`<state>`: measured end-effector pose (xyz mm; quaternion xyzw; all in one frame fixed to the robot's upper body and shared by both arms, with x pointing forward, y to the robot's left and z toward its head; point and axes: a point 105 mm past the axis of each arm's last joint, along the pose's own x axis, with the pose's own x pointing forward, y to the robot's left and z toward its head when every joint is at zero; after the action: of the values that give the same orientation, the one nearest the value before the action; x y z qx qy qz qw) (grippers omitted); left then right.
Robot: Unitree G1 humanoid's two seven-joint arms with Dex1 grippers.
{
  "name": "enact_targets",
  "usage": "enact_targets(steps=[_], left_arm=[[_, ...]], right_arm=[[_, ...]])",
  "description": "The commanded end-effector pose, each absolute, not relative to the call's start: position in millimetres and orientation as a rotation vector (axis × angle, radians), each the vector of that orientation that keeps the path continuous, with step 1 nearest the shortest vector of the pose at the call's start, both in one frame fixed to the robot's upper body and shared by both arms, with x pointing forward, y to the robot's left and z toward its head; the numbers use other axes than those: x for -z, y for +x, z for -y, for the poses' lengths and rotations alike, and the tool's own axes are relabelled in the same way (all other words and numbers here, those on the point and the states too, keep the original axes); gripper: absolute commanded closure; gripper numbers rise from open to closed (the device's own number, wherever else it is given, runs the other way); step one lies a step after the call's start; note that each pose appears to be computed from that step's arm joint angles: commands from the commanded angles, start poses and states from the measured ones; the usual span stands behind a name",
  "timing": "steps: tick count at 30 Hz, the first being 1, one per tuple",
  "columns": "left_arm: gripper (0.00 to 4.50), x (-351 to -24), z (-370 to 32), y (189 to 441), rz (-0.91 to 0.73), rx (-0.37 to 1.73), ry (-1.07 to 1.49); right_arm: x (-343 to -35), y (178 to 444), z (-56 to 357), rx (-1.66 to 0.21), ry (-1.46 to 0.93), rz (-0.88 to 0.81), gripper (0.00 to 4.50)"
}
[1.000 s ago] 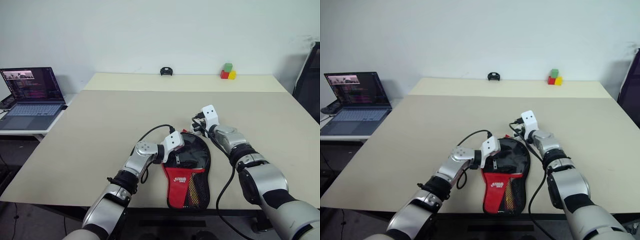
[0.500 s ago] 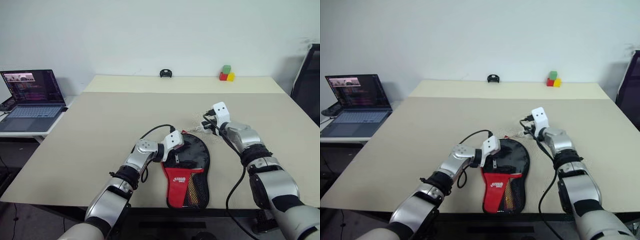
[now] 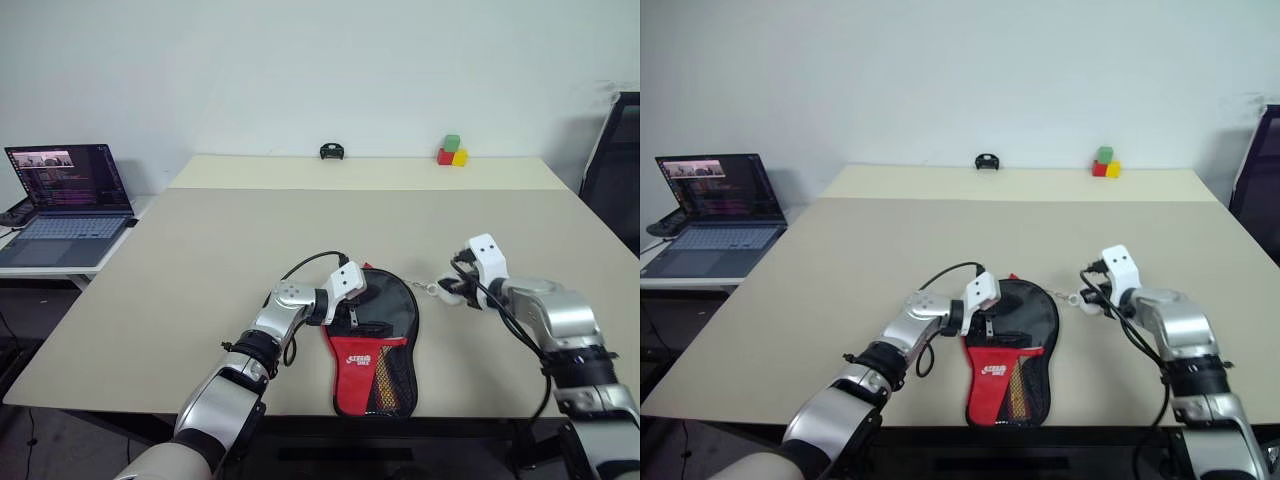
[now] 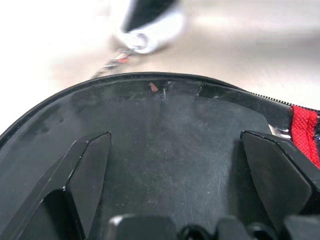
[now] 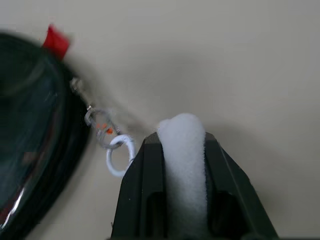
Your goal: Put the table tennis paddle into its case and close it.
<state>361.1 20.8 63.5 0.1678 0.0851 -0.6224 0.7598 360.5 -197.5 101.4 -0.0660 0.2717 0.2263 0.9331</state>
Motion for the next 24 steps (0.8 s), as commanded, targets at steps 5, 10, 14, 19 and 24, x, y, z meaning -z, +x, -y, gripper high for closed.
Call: enact_targets(steps=[5,10,14,19,24], left_arm=[[0.00,6,-57,340,-0.491,1.318,0.396],[0.00,6,-55,339,-0.490,1.326,0.402],[0.00,6,-55,338,-0.490,1.331,0.406],[0.00,7,-55,338,-0.490,1.336,0.412],[0.00,6,-53,337,-0.486,1.343,0.419]], right_arm=[[-108,280,183,-0.672,-0.142,-0.664,4.08],[-104,242,180,-0.741,-0.132,-0.735,4.08],[-98,206,176,-0.833,-0.116,-0.814,4.09],[-93,181,171,-0.915,-0.089,-0.864,4.12],[-87,164,163,-0.987,-0.069,-0.897,4.12]])
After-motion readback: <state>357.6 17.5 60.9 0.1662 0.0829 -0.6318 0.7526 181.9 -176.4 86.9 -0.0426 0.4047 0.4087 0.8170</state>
